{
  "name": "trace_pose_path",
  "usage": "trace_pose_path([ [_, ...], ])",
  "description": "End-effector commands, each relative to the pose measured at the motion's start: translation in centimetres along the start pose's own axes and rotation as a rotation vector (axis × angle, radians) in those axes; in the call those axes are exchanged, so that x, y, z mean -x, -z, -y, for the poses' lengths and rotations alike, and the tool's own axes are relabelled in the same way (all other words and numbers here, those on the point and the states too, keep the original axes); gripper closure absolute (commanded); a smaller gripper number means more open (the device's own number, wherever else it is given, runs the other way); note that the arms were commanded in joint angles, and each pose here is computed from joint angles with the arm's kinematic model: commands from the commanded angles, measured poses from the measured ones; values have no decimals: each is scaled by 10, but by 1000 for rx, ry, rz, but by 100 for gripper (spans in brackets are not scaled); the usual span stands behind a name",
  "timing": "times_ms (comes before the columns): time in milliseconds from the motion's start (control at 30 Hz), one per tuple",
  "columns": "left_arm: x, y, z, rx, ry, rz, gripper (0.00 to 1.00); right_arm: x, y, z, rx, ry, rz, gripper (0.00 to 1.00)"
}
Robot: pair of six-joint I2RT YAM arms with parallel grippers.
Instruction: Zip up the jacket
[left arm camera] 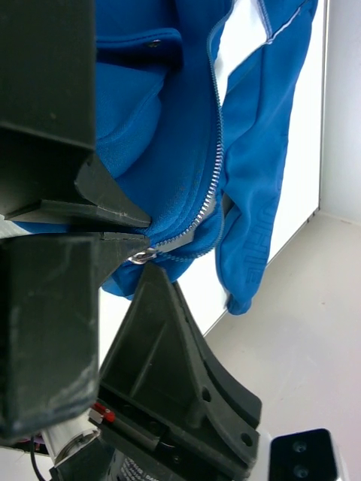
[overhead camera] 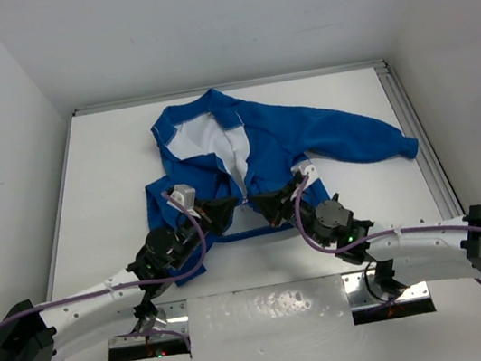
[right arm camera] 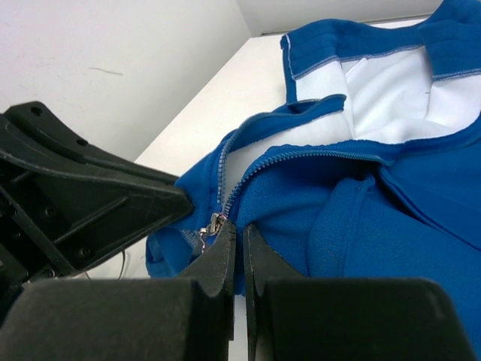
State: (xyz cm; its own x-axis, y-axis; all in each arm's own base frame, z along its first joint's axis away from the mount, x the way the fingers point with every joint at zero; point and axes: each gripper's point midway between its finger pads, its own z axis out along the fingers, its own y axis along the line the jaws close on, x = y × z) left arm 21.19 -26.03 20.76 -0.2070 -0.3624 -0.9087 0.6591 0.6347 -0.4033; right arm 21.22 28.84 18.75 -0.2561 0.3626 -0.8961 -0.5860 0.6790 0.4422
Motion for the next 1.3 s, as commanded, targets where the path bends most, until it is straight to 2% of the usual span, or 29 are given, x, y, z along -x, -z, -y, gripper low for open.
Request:
trace_pose_path([
  [0,18,-3,18,-75,28,57,100,46,-7,-27,69,-62,149,100],
  [667,16,-7,39,-171,-8,-12,100,57,-10,-41,63,-67,60,100],
  [900,18,-13,35,-120,17,-40,100,58,-2,-49,99,-74,22,100],
  [1267,19,-18,37,-97,66,-76,100,68,10,-51,120,-83,31,100],
])
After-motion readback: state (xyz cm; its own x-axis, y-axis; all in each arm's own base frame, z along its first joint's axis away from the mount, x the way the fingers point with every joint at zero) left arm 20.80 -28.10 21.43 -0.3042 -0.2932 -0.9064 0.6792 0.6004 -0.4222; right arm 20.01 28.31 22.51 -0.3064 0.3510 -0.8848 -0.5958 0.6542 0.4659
